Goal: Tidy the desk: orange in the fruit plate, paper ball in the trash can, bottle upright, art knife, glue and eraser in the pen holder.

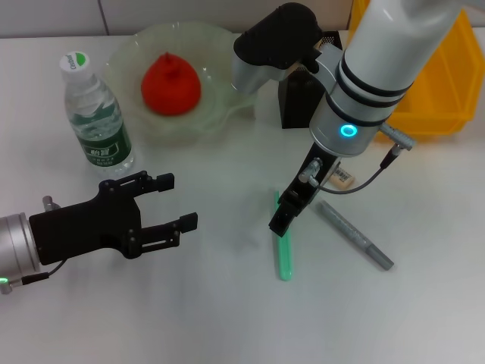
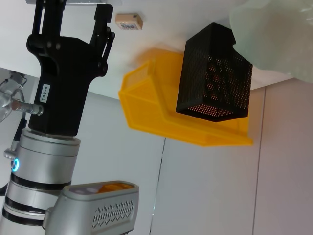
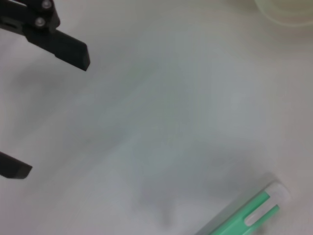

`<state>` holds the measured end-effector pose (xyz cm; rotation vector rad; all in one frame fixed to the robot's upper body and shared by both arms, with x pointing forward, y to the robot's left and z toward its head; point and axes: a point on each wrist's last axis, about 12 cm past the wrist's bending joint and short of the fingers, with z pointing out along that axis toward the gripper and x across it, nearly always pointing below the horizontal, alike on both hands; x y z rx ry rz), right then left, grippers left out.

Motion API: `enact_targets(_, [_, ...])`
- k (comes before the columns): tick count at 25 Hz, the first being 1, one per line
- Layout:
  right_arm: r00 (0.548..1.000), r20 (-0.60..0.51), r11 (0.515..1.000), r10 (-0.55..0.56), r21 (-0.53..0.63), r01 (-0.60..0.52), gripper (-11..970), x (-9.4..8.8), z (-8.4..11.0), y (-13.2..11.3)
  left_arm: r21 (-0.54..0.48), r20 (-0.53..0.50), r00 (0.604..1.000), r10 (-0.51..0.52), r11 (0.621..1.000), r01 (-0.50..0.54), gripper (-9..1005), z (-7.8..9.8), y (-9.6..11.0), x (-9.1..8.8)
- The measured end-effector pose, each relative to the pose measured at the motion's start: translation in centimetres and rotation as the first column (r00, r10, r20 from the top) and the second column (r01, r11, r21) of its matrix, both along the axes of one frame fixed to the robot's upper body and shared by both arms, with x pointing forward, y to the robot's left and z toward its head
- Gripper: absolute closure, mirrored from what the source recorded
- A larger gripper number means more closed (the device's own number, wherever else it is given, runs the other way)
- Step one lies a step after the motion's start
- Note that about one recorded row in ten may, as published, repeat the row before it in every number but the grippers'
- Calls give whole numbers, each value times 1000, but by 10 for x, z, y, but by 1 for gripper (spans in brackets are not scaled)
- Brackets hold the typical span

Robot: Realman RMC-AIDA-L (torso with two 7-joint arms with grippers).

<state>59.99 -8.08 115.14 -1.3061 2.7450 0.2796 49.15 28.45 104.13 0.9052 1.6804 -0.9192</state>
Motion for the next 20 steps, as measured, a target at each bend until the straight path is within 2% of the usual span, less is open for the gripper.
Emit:
enact_targets(9, [997,8,997,-75,5,75,188,3,-7,1,-3,1,1000,-3,1000,3,205,0,-2,1])
enact_targets(20, [993,-17,993,-116,23,117,196,2,-11,2,-11,7,1000,-6,1000,6,206,2,-2,1])
